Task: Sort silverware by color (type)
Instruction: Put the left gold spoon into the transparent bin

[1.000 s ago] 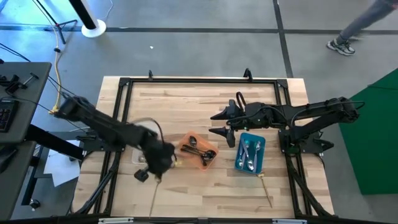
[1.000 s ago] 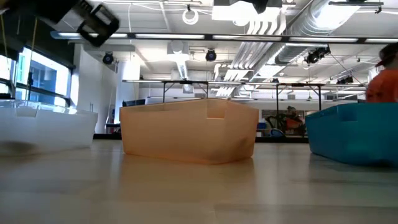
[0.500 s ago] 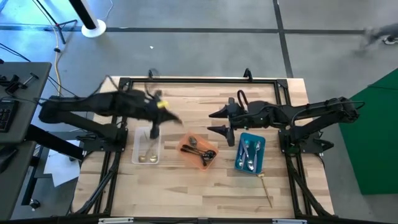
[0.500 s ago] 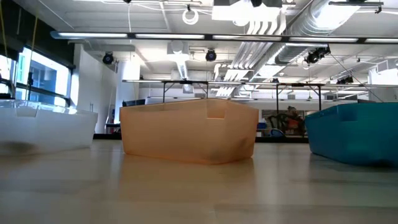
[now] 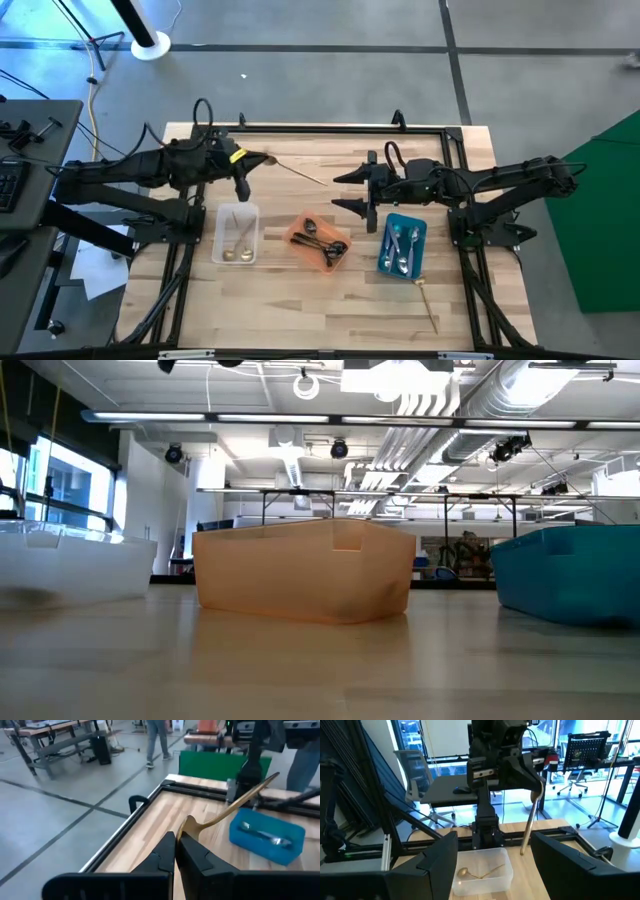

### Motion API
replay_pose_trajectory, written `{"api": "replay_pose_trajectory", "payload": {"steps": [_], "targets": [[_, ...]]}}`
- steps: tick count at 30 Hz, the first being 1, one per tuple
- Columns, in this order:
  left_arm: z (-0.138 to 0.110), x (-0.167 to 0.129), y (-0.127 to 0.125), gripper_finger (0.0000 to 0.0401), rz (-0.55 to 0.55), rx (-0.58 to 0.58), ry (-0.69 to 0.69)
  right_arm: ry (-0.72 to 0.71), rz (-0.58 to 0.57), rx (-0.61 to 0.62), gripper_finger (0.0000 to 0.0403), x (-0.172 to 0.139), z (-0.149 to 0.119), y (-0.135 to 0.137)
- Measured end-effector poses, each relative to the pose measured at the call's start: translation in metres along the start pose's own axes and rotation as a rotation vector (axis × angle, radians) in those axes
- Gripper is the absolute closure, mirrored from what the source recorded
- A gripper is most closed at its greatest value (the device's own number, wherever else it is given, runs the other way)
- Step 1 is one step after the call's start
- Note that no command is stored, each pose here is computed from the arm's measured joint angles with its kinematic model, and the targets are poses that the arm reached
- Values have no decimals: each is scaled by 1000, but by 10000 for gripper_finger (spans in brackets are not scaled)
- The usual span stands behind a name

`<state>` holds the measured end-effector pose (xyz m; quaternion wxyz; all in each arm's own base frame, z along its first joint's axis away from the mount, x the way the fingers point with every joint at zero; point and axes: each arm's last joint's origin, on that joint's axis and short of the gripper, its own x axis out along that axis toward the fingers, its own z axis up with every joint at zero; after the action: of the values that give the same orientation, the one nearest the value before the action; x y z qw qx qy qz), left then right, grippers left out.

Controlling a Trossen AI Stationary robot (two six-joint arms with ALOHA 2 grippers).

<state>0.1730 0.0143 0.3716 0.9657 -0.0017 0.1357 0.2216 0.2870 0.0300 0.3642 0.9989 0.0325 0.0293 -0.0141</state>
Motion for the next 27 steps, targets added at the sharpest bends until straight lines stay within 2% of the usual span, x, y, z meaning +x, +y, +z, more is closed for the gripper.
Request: {"api": "replay_pose_trajectory", "payload": {"steps": [5,10,27], "targets": [[-17,0,-1,401,-10,-59,-95,-9,-18,-28,167,0,1,-1],[-20,3,-5,401,-48,-67,-160,-13,-39,-27,167,0,1,-1],[-20,4,-6,401,-59,-50,-161,-13,-39,-27,167,0,1,-1]]}}
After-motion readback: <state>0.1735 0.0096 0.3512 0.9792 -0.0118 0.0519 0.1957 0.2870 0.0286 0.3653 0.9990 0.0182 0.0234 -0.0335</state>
